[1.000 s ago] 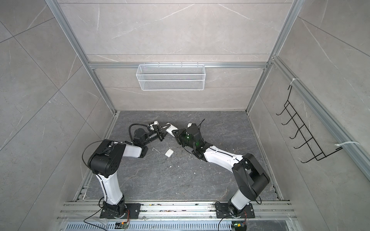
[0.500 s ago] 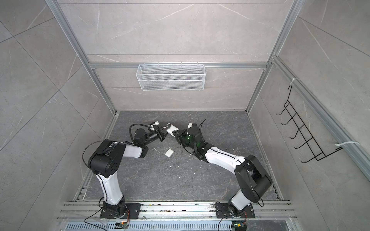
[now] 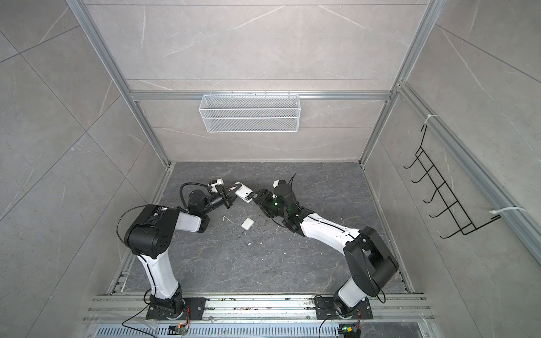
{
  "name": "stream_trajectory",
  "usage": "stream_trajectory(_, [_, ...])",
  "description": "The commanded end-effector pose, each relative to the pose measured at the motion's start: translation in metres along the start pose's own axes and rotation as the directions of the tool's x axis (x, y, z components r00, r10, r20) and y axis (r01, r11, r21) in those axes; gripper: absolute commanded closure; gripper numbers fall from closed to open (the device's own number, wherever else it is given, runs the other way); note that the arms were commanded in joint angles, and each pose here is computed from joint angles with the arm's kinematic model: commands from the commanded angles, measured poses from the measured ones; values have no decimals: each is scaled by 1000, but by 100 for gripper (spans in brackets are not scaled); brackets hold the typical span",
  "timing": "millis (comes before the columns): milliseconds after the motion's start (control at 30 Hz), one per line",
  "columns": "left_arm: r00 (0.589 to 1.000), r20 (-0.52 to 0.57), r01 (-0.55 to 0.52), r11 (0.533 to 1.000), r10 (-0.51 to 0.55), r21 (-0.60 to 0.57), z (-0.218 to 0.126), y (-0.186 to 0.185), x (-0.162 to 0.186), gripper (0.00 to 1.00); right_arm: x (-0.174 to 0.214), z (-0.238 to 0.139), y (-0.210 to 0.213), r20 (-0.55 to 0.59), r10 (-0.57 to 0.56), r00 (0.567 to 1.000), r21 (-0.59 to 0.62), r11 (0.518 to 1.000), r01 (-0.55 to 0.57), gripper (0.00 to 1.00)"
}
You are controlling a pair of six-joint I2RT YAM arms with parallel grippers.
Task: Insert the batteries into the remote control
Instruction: 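Lower the right gripper onto the white battery cover and grasp it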
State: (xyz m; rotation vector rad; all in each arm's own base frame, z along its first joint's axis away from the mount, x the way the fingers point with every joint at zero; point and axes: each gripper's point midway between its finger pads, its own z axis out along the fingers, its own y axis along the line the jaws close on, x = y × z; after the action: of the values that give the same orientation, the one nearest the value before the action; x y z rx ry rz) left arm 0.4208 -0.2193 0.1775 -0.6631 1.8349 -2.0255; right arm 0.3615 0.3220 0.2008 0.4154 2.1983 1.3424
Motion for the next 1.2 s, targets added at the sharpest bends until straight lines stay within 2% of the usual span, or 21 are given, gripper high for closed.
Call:
stream_trajectory(0, [986,-17,-168,986,168,-8,-29,9,-5,100,2,-18,9,-70,-307,949,10,951,309,26])
stream_trajectory(67, [986,25,-162,986,163,-46,-49,25,-18,100,11,-15,-9,-174,-462,870,65,876,478,22])
stream_trajectory(133, [985,69,-151,985,157,-79,-65,38,-28,100,21,-5,-30,-282,-528,801,86,818,569,21])
stream_trajectory(233, [987,108,-101,985,117,-139,-83,59,-36,100,34,15,-59,-379,-535,755,99,788,608,20])
stream_trajectory(367, [988,121,-75,985,95,-158,-95,68,-35,100,41,39,-90,-432,-508,745,167,767,620,18])
stream_trajectory(467, [990,129,-40,985,62,-166,-108,70,-37,100,49,56,-100,-455,-506,733,169,759,629,18])
stream_trajectory(633, [974,225,22,982,21,-189,-142,74,-47,100,63,80,-116,-526,-495,691,188,725,662,19])
stream_trajectory(867, [966,259,41,976,15,-212,-151,71,-49,100,69,97,-128,-565,-490,664,234,676,699,20])
stream_trajectory(1167, [961,274,34,967,38,-251,-157,67,-47,100,99,101,-135,-603,-468,646,197,697,689,23])
